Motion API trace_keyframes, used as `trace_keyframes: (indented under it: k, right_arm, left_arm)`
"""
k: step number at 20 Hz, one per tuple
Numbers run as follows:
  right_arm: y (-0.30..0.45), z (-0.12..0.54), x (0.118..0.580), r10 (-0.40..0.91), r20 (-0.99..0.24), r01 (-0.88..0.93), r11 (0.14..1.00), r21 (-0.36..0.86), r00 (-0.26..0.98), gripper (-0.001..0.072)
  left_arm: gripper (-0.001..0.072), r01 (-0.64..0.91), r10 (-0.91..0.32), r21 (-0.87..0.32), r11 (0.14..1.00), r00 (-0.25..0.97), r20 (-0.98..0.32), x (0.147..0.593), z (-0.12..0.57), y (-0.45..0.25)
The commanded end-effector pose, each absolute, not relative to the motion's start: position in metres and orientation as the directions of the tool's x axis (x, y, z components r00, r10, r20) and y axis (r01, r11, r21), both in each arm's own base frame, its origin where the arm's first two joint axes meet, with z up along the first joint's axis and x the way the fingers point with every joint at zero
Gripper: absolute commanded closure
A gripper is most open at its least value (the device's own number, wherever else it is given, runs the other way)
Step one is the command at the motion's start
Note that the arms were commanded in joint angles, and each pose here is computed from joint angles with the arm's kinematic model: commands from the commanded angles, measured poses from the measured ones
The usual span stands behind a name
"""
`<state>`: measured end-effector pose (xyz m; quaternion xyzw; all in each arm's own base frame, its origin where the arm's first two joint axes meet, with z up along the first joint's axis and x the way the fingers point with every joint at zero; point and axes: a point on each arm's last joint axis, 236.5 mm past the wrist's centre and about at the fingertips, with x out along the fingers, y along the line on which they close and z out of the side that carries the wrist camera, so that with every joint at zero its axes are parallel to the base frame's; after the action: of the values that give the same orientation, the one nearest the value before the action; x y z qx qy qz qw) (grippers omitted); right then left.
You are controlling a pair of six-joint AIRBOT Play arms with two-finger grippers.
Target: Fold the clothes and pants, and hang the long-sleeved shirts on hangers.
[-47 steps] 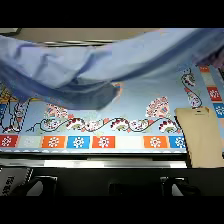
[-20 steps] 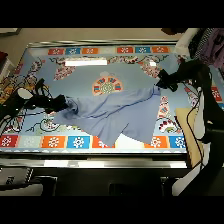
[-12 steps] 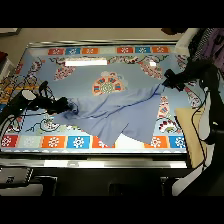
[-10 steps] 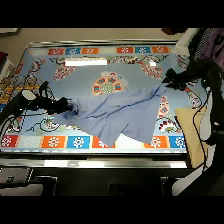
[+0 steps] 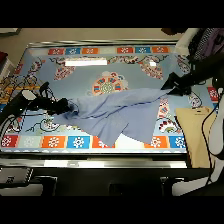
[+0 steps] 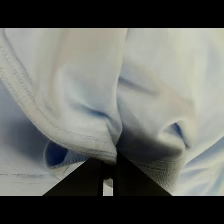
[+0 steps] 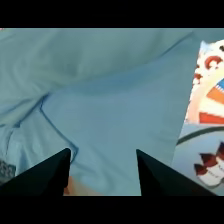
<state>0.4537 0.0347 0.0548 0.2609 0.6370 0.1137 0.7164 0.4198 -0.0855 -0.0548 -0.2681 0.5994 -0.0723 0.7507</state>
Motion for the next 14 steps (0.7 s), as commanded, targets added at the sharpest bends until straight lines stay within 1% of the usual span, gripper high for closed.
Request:
trace_keyframes:
  k: [1, 2, 3, 4, 6, 8, 12, 14]
  right_arm:
    - [0.092, 0.038, 0.386, 0.590, -0.808, 0.167, 0.795, 0.583, 0.011, 0.0213]
    - [0.113, 0.023, 0.365, 0.601, -0.799, 0.177, 0.788, 0.589, -0.017, 0.0198]
    - [0.133, 0.008, 0.347, 0.605, -0.795, 0.189, 0.785, 0.589, -0.036, 0.0107]
    - [0.154, -0.010, 0.326, 0.605, -0.794, 0.207, 0.786, 0.583, -0.056, 0.0081]
    - [0.192, -0.040, 0.287, 0.609, -0.788, 0.234, 0.782, 0.577, -0.092, 0.0080]
    - [0.228, -0.062, 0.262, 0.616, -0.781, 0.251, 0.776, 0.579, -0.103, 0.0081]
    - [0.269, -0.077, 0.268, 0.592, -0.806, 0.238, 0.783, 0.575, 0.004, 0.0083]
    - [0.275, -0.085, 0.270, 0.584, -0.812, 0.267, 0.779, 0.567, 0.018, 0.0083]
  left_arm:
    - [0.0682, -0.214, -0.434, -0.489, 0.846, 0.259, -0.863, 0.417, -0.056, -0.086]
    - [0.0682, -0.214, -0.435, -0.489, 0.846, 0.256, -0.863, 0.416, -0.056, -0.086]
    - [0.0682, -0.214, -0.435, -0.489, 0.846, 0.254, -0.864, 0.416, -0.056, -0.086]
    - [0.0682, -0.214, -0.436, -0.489, 0.846, 0.252, -0.864, 0.415, -0.056, -0.087]
    - [0.0682, -0.214, -0.439, -0.489, 0.845, 0.245, -0.865, 0.414, -0.056, -0.087]
    - [0.0682, -0.213, -0.441, -0.489, 0.846, 0.237, -0.866, 0.412, -0.056, -0.088]
    - [0.0682, -0.213, -0.442, -0.489, 0.846, 0.233, -0.866, 0.411, -0.057, -0.088]
    - [0.0682, -0.213, -0.443, -0.490, 0.845, 0.231, -0.866, 0.410, -0.057, -0.088]
